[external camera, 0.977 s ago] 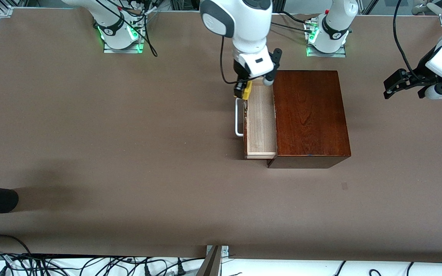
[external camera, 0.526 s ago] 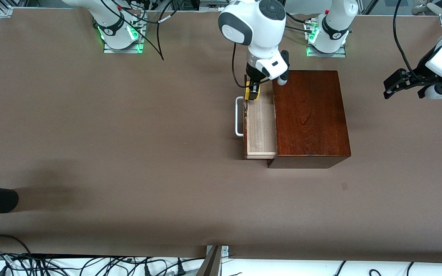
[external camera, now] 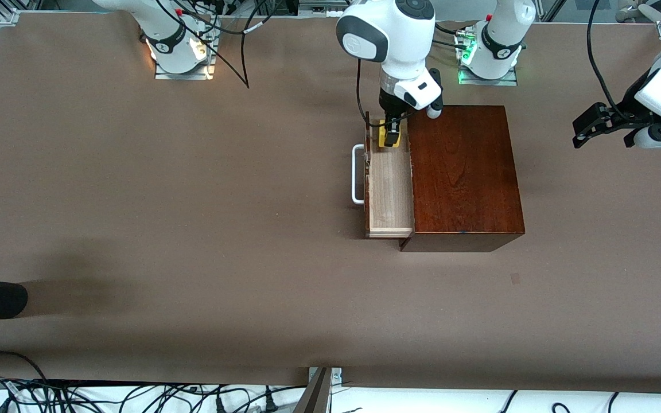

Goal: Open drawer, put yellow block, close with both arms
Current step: 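Carry the yellow cube with the right gripper over the open drawer, then lower the cube into the drawer and open the right gripper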

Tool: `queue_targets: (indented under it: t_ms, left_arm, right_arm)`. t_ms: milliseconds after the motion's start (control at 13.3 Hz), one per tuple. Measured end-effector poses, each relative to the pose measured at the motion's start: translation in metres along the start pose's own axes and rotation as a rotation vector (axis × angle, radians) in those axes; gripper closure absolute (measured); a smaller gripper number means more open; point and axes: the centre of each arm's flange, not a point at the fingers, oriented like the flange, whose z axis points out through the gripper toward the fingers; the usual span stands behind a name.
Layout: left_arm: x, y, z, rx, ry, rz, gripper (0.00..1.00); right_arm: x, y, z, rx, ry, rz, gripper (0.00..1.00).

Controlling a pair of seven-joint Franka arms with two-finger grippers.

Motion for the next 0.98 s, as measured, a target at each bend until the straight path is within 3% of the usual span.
queue_targets:
  t_ms: [977]
  left_arm:
    - [0.0, 0.018, -0.003, 0.0, 0.013, 0.031, 0.0]
  right_arm:
    - [-0.012, 0.019, 0.054, 0.01, -0.049, -0.053, 0.44]
